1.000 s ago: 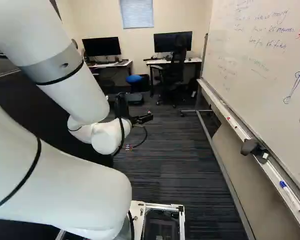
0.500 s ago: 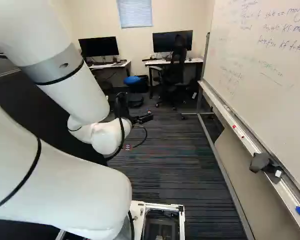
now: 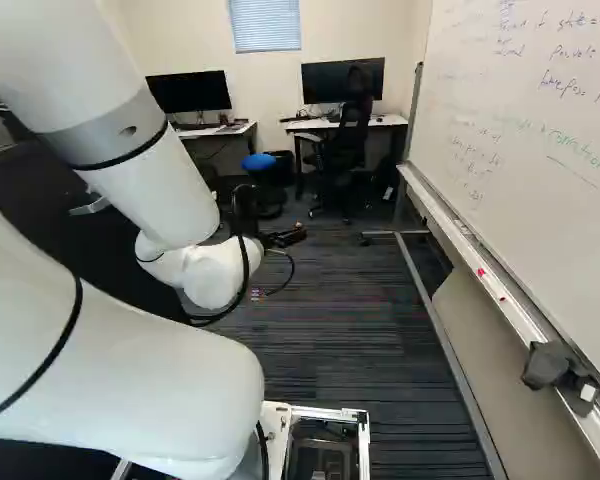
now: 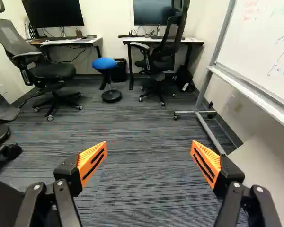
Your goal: Open the door and move inside
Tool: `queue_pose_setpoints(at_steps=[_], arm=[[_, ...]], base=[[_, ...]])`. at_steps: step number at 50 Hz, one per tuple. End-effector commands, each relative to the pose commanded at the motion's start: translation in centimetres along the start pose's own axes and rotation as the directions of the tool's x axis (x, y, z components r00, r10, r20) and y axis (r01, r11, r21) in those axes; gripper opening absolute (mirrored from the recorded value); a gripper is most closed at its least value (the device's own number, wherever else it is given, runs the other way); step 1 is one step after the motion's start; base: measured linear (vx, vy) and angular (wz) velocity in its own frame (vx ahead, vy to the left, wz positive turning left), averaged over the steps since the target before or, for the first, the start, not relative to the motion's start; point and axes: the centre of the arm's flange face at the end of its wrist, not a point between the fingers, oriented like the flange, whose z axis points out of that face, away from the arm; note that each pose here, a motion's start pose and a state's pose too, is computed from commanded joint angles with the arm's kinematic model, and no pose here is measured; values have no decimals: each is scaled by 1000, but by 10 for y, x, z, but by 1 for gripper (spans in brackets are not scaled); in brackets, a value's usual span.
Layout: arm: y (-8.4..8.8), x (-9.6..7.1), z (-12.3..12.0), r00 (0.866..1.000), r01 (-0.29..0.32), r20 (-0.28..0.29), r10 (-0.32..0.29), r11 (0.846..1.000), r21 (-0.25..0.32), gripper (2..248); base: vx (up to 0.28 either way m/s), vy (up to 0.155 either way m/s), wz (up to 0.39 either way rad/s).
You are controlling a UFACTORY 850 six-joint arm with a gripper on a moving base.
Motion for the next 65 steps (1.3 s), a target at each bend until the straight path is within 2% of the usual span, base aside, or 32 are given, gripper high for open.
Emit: queue_pose_setpoints(at_steps=[65], arm=[[0,0,0,1000,0,0,0,1000,0,247]], base=[[215,1,-17]])
